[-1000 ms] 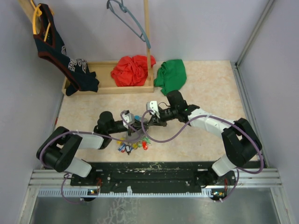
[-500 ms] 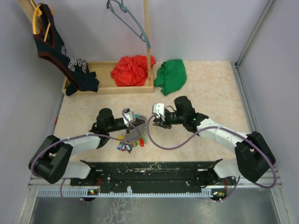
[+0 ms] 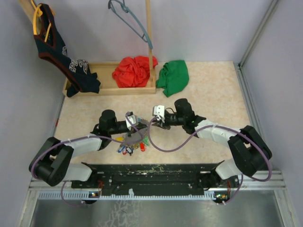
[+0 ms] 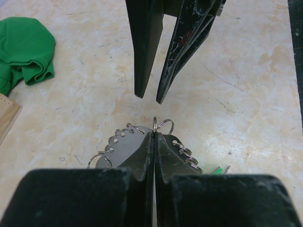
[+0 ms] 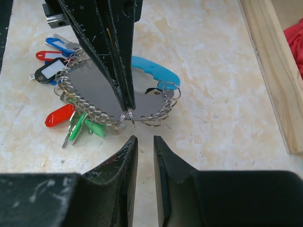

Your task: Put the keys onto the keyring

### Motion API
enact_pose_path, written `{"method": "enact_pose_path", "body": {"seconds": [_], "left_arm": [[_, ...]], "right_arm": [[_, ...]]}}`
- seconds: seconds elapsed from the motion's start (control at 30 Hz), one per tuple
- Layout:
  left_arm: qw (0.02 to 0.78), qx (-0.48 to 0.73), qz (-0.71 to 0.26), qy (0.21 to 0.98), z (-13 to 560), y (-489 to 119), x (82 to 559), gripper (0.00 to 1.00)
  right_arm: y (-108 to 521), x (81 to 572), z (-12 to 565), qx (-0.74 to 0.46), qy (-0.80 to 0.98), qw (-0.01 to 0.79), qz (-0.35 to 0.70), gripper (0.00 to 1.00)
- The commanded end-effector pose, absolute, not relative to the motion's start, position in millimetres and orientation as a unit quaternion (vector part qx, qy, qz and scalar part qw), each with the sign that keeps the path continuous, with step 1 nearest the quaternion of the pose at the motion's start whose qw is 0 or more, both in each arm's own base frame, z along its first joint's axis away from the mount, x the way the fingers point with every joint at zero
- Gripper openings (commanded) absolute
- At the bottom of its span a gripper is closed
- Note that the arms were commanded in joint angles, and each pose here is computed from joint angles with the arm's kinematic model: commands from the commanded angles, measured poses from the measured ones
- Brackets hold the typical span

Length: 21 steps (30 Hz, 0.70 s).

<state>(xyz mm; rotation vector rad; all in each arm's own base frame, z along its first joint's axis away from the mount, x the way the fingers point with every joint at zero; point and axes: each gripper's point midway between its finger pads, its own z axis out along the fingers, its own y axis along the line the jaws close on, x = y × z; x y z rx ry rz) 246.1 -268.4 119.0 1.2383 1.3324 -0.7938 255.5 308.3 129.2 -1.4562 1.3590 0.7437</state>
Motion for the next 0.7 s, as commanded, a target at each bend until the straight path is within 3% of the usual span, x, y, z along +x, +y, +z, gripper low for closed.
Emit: {"method": "enact_pose_path", "body": {"seconds": [0.0, 0.67], "left_arm": [[0.562, 0.536, -0.339, 0.531, 139, -276, 246, 0.0], [0.555, 0.538, -0.345, 0.532, 136, -279, 246, 0.0]], "right_arm": [[331, 258, 157, -0.625, 0.501, 0.506, 0.32, 0.2], [339, 250, 134, -0.663, 0.514, 0.441, 0.319, 0.2]]}}
